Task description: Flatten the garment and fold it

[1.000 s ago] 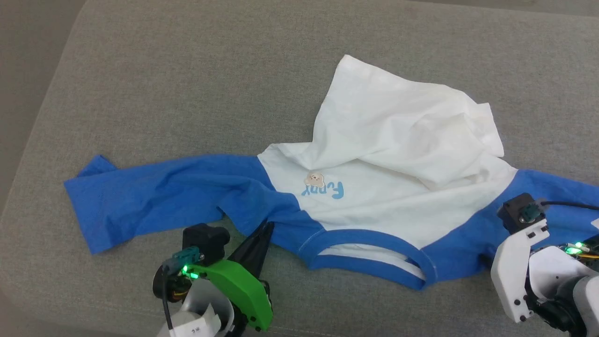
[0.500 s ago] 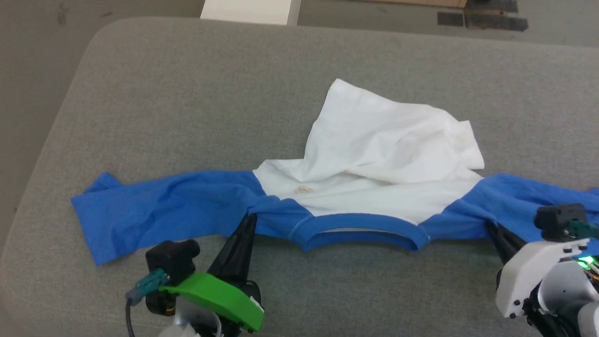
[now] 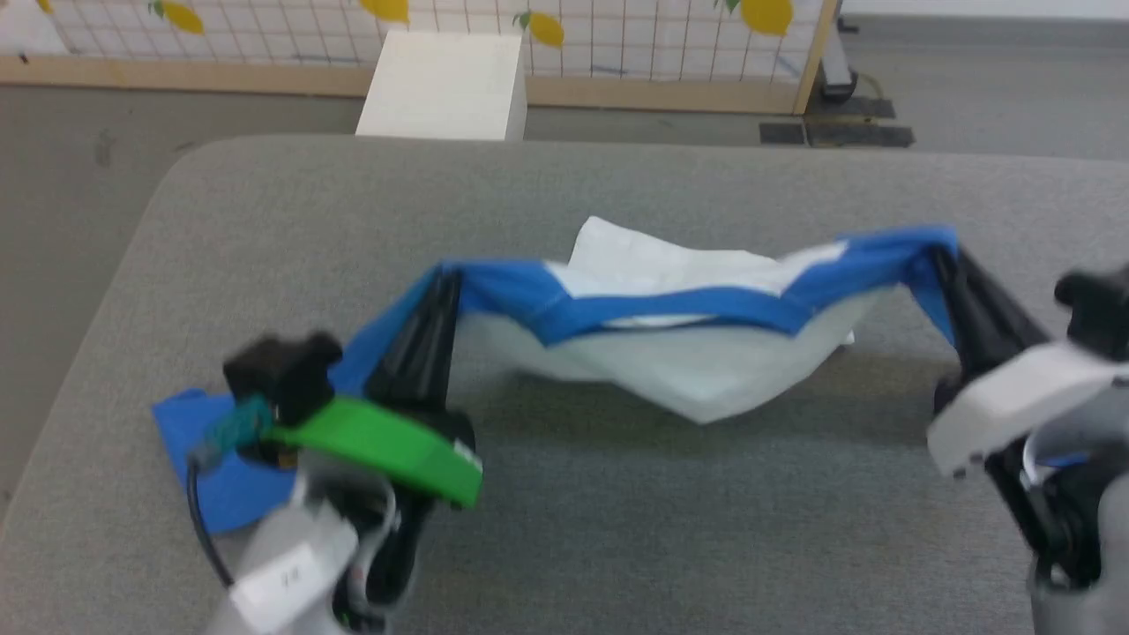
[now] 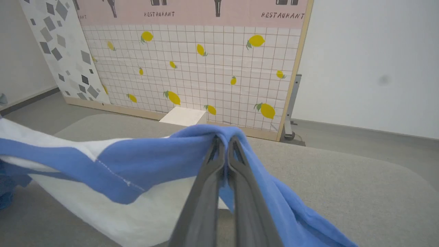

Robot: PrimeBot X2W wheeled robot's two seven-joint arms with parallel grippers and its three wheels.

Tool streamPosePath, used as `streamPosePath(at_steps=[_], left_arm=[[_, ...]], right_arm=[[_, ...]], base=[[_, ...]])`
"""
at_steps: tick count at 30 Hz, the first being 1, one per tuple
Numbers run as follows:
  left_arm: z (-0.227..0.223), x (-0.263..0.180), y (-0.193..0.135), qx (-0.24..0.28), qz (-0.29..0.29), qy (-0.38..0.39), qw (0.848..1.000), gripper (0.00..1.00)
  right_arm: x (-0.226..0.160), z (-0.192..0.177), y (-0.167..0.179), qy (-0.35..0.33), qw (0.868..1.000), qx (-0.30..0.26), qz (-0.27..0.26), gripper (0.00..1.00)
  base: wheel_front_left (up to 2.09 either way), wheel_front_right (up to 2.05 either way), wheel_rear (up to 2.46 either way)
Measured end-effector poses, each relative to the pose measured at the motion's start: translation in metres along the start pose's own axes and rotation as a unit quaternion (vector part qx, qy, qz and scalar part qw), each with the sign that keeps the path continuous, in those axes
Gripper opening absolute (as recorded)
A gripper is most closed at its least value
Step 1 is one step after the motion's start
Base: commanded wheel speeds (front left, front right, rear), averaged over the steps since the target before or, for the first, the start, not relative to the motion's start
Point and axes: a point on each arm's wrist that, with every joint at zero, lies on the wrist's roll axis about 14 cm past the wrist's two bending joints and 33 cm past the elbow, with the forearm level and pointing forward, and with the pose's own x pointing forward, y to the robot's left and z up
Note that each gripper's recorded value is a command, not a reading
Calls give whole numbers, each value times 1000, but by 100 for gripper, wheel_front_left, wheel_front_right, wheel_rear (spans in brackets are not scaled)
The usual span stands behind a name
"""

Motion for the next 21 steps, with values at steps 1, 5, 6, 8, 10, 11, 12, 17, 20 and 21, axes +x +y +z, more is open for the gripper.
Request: streamPosePath(at_steps=[1, 5, 6, 8, 10, 11, 12, 17, 20, 21], left_arm=[[10, 7, -5, 14, -12, -6, 1000, 0], [49, 33, -22, 54, -46, -36, 997, 0], [59, 39, -25, 65, -52, -44, 996, 0], [77, 49, -31, 79, -59, -58, 993, 0], [95, 61, -35, 91, -65, -72, 991, 0], [102, 66, -37, 94, -65, -77, 990, 0], [111, 71, -38, 97, -64, -85, 990, 0], [146, 93, -44, 125, -68, -108, 984, 0], [159, 106, -46, 131, -67, -111, 983, 0], [162, 110, -46, 130, -66, -111, 983, 0]], right_arm=[[2, 14, 1, -19, 1000, -7, 2, 0], [13, 69, 3, -85, 995, -41, 11, 0], [15, 82, 4, -99, 994, -51, 13, 0], [21, 102, 7, -121, 990, -62, 18, 0], [28, 121, 11, -139, 987, -79, 24, 0], [30, 128, 11, -146, 985, -84, 26, 0], [34, 137, 13, -153, 984, -88, 27, 0], [50, 170, 16, -177, 978, -105, 31, 0], [61, 189, 20, -189, 975, -115, 35, 0], [64, 193, 20, -191, 974, -117, 35, 0]], base=[[0, 0, 0], [0, 0, 0], [0, 0, 0], [0, 0, 0], [0, 0, 0], [0, 0, 0], [0, 0, 0], [0, 0, 0], [0, 0, 0], [0, 0, 0]])
